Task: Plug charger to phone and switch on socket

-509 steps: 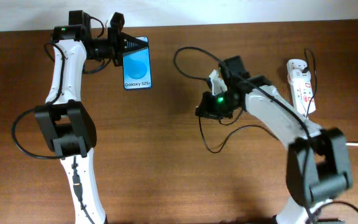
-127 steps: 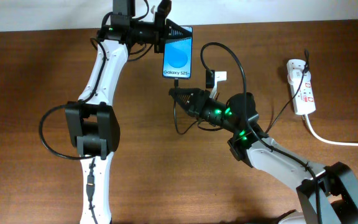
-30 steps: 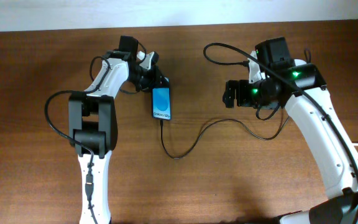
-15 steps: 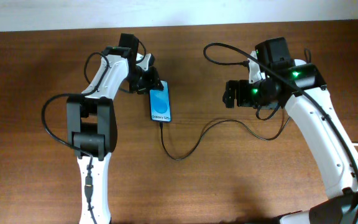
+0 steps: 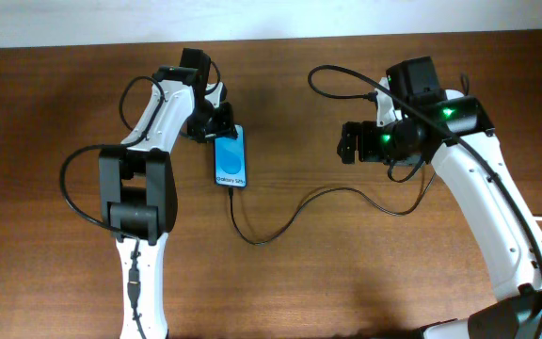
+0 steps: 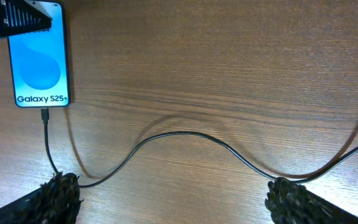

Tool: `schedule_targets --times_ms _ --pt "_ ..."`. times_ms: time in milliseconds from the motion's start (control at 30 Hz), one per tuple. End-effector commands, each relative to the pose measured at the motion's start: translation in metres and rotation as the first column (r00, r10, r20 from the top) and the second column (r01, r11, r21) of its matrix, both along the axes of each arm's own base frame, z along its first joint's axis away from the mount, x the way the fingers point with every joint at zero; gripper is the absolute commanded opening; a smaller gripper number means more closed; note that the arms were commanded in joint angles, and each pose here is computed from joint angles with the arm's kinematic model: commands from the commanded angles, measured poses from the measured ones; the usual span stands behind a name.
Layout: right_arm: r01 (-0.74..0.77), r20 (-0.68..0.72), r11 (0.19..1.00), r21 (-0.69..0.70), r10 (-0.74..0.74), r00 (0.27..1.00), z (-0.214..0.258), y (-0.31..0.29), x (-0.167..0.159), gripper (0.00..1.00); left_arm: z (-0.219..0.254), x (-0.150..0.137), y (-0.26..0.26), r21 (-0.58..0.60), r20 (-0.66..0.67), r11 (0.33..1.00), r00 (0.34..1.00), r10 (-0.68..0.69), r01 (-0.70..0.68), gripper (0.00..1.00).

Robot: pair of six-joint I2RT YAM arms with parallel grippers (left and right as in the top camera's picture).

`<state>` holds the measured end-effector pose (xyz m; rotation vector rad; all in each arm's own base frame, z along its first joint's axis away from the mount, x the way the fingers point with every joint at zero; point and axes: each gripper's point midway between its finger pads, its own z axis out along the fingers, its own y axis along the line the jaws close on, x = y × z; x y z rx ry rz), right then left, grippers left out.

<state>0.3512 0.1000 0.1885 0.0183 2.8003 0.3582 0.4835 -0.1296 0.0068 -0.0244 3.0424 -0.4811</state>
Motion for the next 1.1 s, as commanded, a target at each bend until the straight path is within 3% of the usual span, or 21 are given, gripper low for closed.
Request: schedule_targets --times_ms 0,100,300,333,433,600,733,800,900,933,1000,1067 --pt "0.013 0.027 1.000 -0.008 -0.013 1.000 0.009 -0.003 0.004 0.98 -0.047 -0.016 0.043 0.216 -0.079 0.976 0.997 0.017 0.001 0.51" --pt "0.013 0.027 1.000 -0.008 -0.013 1.000 0.009 -0.003 0.004 0.98 -0.047 -0.016 0.043 0.212 -0.080 0.977 0.997 0.016 0.001 0.64" --pt "0.013 0.027 1.000 -0.008 -0.012 1.000 0.008 -0.003 0.004 0.98 -0.046 -0.017 0.037 0.179 -0.085 0.984 0.996 0.014 0.002 0.55" --pt "0.012 0.028 1.000 -0.008 -0.012 1.000 0.009 -0.003 0.004 0.98 -0.046 -0.016 0.037 0.180 -0.083 0.984 0.996 0.014 0.002 0.72" --pt "0.010 0.043 1.000 -0.007 -0.010 0.999 0.011 -0.003 0.006 0.98 -0.025 -0.007 0.047 0.192 -0.069 0.981 0.997 0.033 -0.019 0.75" --pt "-0.008 0.117 1.000 -0.011 0.009 0.993 0.037 -0.005 0.009 0.98 0.092 0.031 0.066 0.202 0.114 0.975 0.991 0.069 -0.091 0.74" --pt "0.069 0.193 0.998 -0.010 -0.066 0.979 0.075 -0.033 0.008 0.96 0.206 0.035 0.069 0.168 0.343 0.976 0.936 0.076 -0.141 0.74" --pt "0.150 0.213 0.989 -0.005 -0.145 0.966 0.087 -0.063 0.006 0.80 0.251 0.022 0.079 0.177 0.420 0.969 0.904 0.087 -0.175 0.74" --pt "0.309 0.257 0.951 0.027 -0.305 0.917 0.106 -0.121 -0.004 0.75 0.313 -0.005 0.098 0.147 0.518 0.963 0.847 0.120 -0.226 0.77" --pt "0.347 0.268 0.937 0.033 -0.342 0.901 0.110 -0.134 -0.007 0.76 0.328 -0.015 0.102 0.140 0.540 0.961 0.832 0.128 -0.238 0.79" --pt "0.430 0.292 0.902 0.042 -0.422 0.858 0.115 -0.177 -0.014 0.98 0.358 -0.045 0.111 0.127 0.567 0.958 0.811 0.143 -0.258 0.80" --pt "0.374 0.354 0.924 0.077 -0.376 0.856 0.122 -0.199 -0.006 0.98 0.373 -0.066 0.112 0.123 0.579 0.958 0.803 0.143 -0.260 0.87"
